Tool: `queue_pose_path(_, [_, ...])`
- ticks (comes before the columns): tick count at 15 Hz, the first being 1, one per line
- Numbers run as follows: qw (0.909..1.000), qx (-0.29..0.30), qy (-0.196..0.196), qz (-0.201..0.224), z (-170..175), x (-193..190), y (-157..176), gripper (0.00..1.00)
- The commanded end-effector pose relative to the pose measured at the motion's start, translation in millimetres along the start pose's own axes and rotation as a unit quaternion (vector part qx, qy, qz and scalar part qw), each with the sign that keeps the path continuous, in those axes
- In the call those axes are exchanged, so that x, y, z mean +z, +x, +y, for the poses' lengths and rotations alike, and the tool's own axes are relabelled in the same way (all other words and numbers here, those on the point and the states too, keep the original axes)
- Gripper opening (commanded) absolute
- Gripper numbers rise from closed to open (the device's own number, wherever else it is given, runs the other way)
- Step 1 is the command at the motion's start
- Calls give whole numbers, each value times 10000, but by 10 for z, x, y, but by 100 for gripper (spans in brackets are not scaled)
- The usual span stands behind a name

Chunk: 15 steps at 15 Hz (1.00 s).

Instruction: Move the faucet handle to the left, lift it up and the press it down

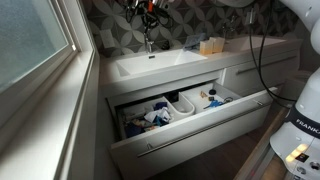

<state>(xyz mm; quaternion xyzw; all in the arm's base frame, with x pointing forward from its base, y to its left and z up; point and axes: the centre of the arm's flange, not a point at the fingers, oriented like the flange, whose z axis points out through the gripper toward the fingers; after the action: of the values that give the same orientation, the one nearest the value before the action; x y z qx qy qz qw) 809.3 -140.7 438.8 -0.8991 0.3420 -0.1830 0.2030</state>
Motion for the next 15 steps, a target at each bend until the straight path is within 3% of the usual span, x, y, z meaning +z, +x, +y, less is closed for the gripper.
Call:
queue_pose_path(1, [9997, -49, 213, 144, -74, -131, 120, 0])
queue_pose_path(3, [9993, -266, 136, 232, -60, -449, 33, 0])
queue_pose_path(4, [9991, -424, 54, 75, -40, -586, -6, 26])
queue_pose_path(5, [9973, -557, -427, -214, 33, -745, -36, 27])
queue_pose_path(7, [9927, -821, -664, -588, 132, -1048, -98, 40])
queue_pose_path(11, [9749, -1253, -1349, -1250, 200, -1682, -273, 66])
queue_pose_path(15, [9524, -1374, -2334, -1399, 225, -2088, -538, 95])
